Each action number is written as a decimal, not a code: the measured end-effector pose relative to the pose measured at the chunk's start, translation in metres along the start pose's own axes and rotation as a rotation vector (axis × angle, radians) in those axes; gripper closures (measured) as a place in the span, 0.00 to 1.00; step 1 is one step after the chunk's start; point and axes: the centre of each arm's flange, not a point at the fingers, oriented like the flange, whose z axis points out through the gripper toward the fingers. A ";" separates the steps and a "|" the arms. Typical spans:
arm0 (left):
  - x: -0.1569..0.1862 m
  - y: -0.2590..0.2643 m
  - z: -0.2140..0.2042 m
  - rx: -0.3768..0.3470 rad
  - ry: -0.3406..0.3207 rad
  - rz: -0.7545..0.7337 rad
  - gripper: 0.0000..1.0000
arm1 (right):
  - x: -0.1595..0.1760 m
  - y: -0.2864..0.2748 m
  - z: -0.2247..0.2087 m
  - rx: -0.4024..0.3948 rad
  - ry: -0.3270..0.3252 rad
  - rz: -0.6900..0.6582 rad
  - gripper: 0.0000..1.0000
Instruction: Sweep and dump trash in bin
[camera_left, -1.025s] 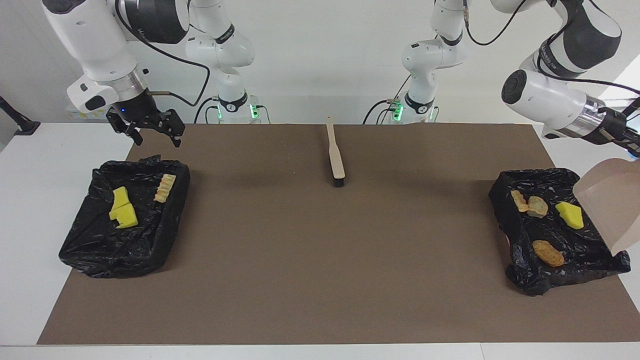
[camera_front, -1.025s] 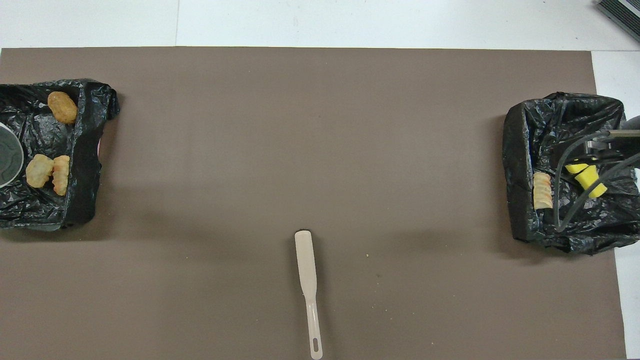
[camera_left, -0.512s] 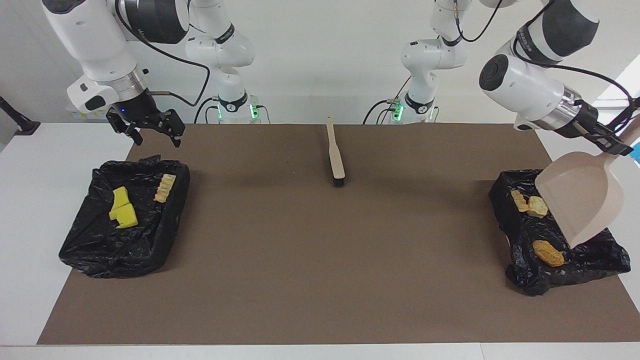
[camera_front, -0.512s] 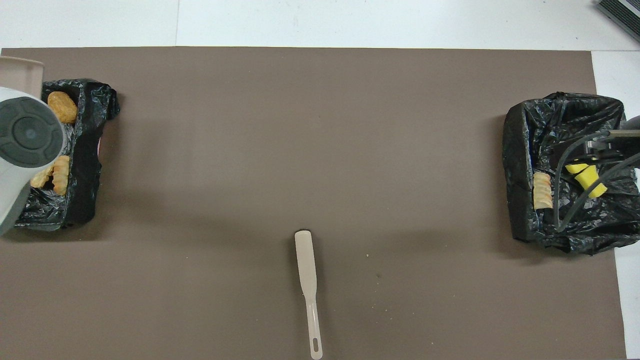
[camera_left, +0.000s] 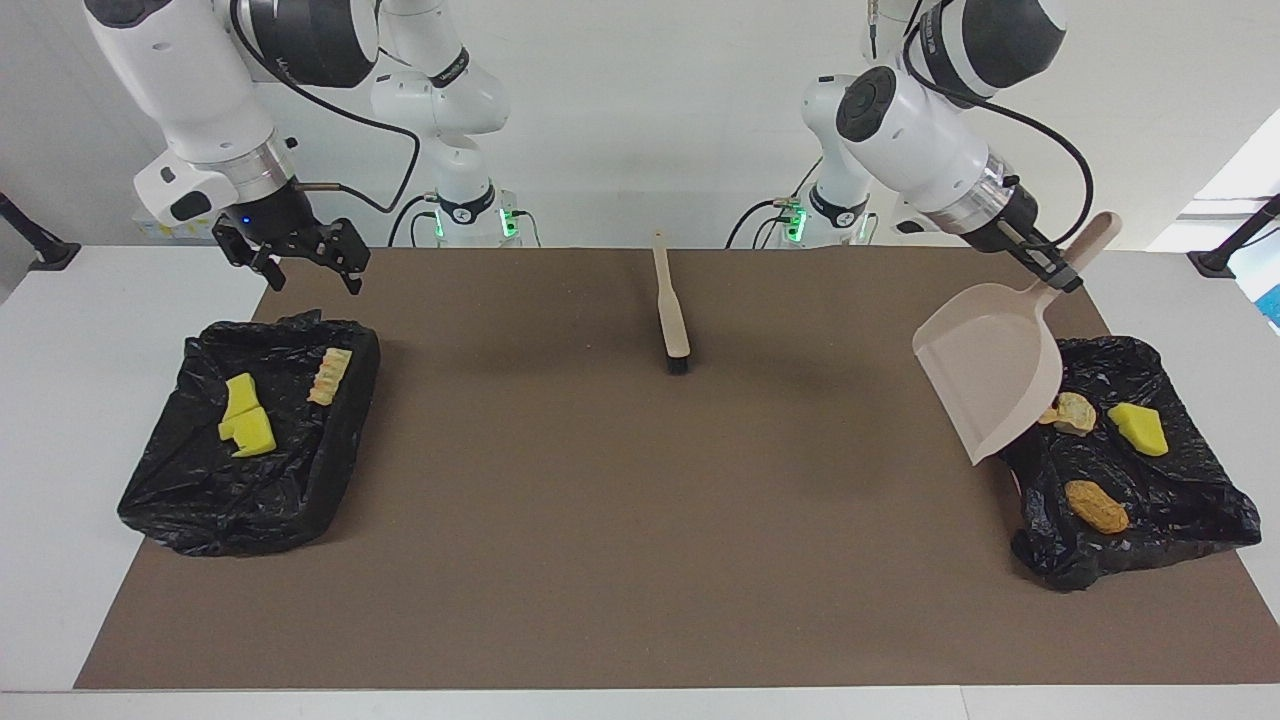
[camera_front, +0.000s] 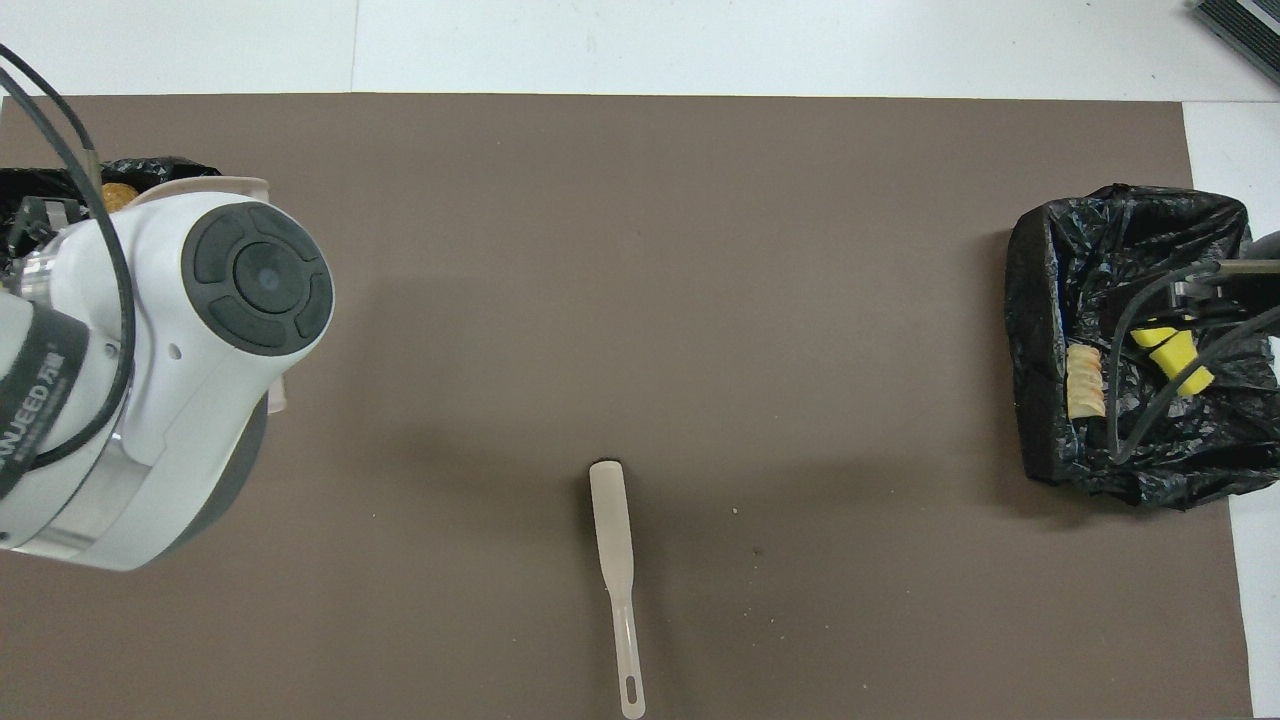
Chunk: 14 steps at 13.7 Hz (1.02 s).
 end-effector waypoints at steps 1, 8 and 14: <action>0.008 0.009 -0.008 -0.048 0.041 -0.057 0.69 | 0.000 0.000 0.000 0.000 0.000 0.000 0.00; 0.058 0.046 -0.046 -0.454 0.342 -0.584 0.69 | 0.000 0.000 0.000 0.000 0.000 0.000 0.00; 0.092 0.042 -0.069 -0.654 0.457 -0.950 0.69 | 0.000 0.000 0.000 0.000 0.000 0.000 0.00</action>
